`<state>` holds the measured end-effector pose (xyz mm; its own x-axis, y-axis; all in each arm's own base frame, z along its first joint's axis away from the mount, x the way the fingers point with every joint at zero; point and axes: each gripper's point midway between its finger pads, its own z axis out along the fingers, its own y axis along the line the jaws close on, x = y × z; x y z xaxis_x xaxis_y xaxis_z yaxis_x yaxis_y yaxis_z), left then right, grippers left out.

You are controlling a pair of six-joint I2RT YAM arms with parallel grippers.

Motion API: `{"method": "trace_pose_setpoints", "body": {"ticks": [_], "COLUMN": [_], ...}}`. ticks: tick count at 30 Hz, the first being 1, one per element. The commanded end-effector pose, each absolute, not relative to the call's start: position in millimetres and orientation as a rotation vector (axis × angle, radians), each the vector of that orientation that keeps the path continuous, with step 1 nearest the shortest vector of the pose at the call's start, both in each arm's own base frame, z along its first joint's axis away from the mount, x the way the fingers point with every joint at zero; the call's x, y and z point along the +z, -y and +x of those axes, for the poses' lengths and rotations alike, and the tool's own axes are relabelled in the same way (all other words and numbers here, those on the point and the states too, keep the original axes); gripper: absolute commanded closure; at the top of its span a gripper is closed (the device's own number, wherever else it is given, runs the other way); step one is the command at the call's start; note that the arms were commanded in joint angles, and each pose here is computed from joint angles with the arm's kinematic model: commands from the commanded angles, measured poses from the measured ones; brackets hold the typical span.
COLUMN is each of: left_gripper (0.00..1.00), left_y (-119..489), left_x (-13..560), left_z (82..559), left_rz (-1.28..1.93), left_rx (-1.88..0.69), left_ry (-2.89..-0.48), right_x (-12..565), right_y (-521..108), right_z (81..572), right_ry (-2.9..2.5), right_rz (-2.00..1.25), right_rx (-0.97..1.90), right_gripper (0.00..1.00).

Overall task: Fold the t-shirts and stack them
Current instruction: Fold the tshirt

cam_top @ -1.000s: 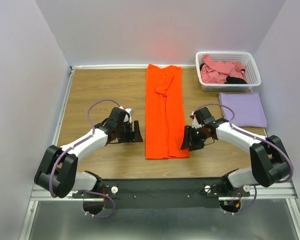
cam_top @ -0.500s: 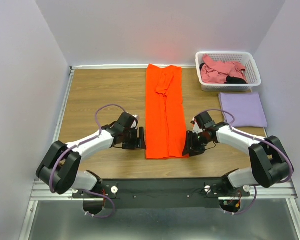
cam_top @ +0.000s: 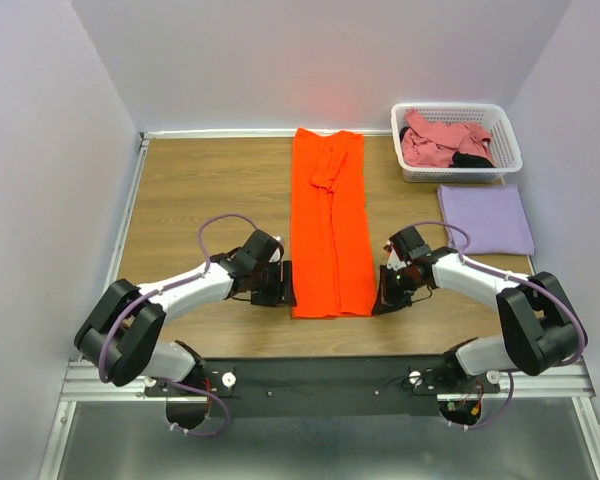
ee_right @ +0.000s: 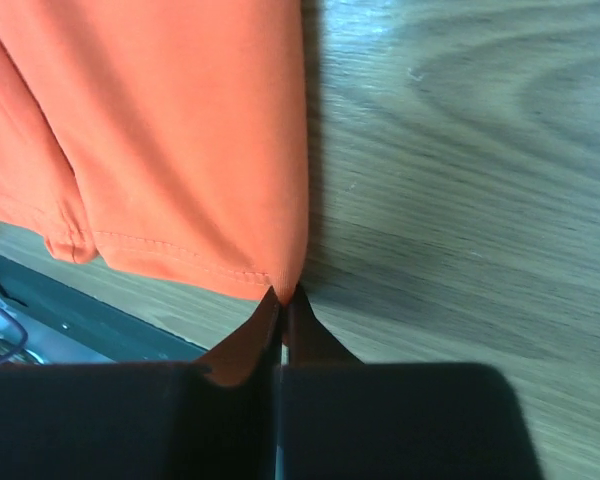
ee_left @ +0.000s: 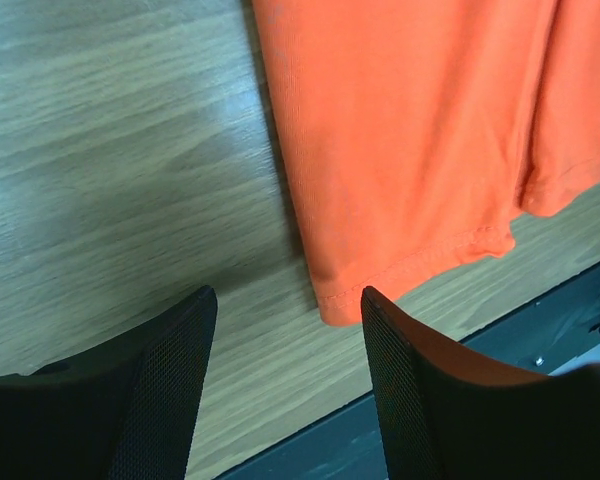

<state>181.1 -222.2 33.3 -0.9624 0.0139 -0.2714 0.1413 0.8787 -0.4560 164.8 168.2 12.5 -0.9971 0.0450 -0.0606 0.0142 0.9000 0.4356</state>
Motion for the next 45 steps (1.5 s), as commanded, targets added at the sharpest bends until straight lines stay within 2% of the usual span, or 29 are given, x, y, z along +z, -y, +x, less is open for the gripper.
{"method": "trace_pose_setpoints", "body": {"ticks": [1, 11, 14, 19, 20, 28, 29, 31, 32, 34, 35, 36, 38, 45], "left_gripper": [0.33, 0.34, 0.45, 0.53, 0.58, 0.59, 0.65, 0.67, 0.74, 0.81, 0.89, 0.91, 1.0, 1.0], "left_y": [221, 232, 233, 228, 228, 228, 227, 226, 226, 226, 226, 226, 224, 221], "left_x": [26, 20, 13, 1, 1, -2, -3, -5, -7, -7, -8, -5, -3, 15], "left_z": [175, 169, 167, 157, 157, 150, 150, 148, 146, 145, 144, 144, 140, 104], "left_rz": [0.114, 0.172, 0.202, 0.222, 0.224, 0.244, 0.243, 0.238, 0.243, 0.246, 0.248, 0.25, 0.255, 0.257], "left_rx": [-0.666, -0.656, -0.635, -0.596, -0.594, -0.587, -0.581, -0.579, -0.579, -0.583, -0.582, -0.591, -0.594, -0.729], "left_ry": [-2.829, -2.877, -2.899, -2.96, -2.963, -2.987, -2.99, -2.996, -3.003, -3.005, -3.009, -3.004, -3.007, -3.025], "right_x": [5, 4, 4, 5, 5, 5, 4, 4, 4, 4, 5, 6, 8, 21], "right_y": [-158, -159, -159, -159, -159, -158, -158, -159, -158, -159, -159, -160, -163, -172], "right_z": [162, 162, 163, 163, 163, 164, 164, 164, 163, 163, 163, 163, 159, 127], "right_ry": [-3.005, -3.005, -3.003, -2.997, -2.998, -3.001, -3.002, -3.005, -3.007, -3.005, -3.004, -3.003, -3.015, -3.123], "right_rz": [0.069, 0.057, 0.056, 0.057, 0.06, 0.064, 0.067, 0.063, 0.063, 0.064, 0.063, 0.062, 0.059, 0.077], "right_rx": [0.611, 0.617, 0.618, 0.619, 0.616, 0.608, 0.61, 0.608, 0.607, 0.613, 0.618, 0.626, 0.659, 0.821], "right_gripper": [1.0, 0.99, 1.0, 1.0, 1.0, 0.99, 1.0, 1.0, 0.99, 0.99, 1.0, 1.0, 1.0, 1.0]}}
